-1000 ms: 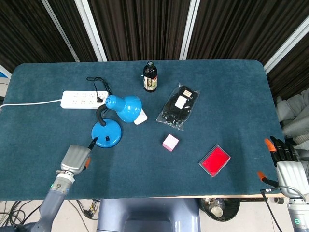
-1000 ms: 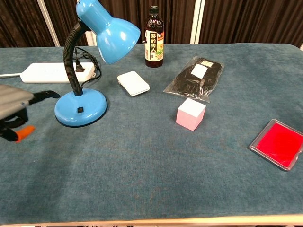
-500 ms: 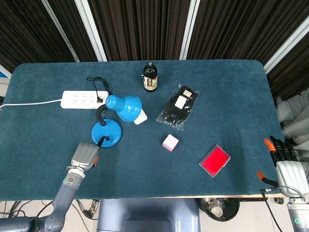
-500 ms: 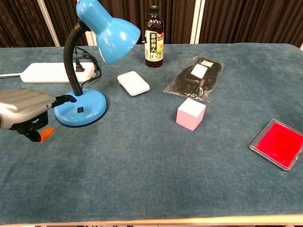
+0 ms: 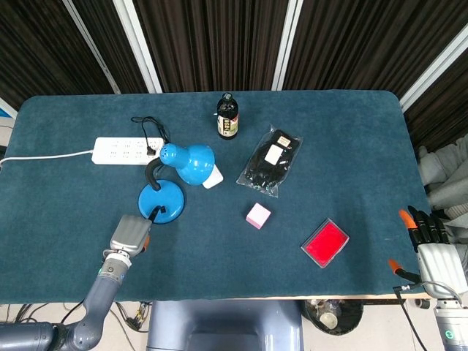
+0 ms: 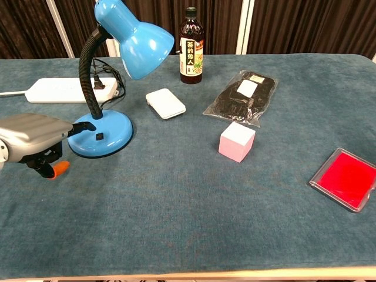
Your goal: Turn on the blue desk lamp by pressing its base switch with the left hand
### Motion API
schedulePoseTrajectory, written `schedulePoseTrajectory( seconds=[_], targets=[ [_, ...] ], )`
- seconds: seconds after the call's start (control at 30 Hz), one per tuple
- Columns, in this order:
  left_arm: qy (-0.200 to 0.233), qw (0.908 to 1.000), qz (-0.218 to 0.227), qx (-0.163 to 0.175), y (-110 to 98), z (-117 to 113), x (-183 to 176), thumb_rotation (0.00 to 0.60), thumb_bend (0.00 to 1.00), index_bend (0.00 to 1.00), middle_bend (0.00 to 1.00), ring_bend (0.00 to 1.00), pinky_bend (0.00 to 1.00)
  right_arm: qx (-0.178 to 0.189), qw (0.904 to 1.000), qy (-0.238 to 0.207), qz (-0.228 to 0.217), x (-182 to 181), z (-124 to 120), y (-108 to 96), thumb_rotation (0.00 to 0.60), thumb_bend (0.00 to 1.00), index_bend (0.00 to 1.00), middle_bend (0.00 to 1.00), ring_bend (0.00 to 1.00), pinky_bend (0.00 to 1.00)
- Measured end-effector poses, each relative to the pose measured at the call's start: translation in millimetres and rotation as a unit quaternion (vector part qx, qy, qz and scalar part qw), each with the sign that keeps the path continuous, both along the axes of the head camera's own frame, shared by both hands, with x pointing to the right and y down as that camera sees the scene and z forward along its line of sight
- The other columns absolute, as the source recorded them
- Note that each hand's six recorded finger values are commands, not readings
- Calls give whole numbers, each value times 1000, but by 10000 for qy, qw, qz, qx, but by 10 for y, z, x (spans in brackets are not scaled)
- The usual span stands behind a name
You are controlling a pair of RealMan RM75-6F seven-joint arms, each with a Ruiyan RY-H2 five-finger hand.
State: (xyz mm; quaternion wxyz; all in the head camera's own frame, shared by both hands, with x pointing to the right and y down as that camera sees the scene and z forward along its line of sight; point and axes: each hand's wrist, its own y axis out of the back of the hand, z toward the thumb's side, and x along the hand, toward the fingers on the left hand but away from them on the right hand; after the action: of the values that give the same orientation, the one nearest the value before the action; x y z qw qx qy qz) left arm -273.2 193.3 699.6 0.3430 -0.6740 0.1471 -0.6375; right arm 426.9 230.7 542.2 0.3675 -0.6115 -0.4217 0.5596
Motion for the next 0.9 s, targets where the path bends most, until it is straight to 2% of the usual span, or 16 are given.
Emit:
schedulePoseTrajectory(
  seconds=[0.5, 0.9],
  targets=[
    [31, 9999, 47, -131, 64, 116, 89, 600, 502, 12, 912, 910, 895, -1, 10000, -4, -3, -3, 0, -2, 600, 250, 0, 0, 0, 0],
    [29, 9995, 219, -247, 222, 145, 108, 600, 511, 19, 912, 910, 895, 9, 10000, -4, 4, 0, -3, -6, 600, 250, 0, 0, 0, 0]
  ],
)
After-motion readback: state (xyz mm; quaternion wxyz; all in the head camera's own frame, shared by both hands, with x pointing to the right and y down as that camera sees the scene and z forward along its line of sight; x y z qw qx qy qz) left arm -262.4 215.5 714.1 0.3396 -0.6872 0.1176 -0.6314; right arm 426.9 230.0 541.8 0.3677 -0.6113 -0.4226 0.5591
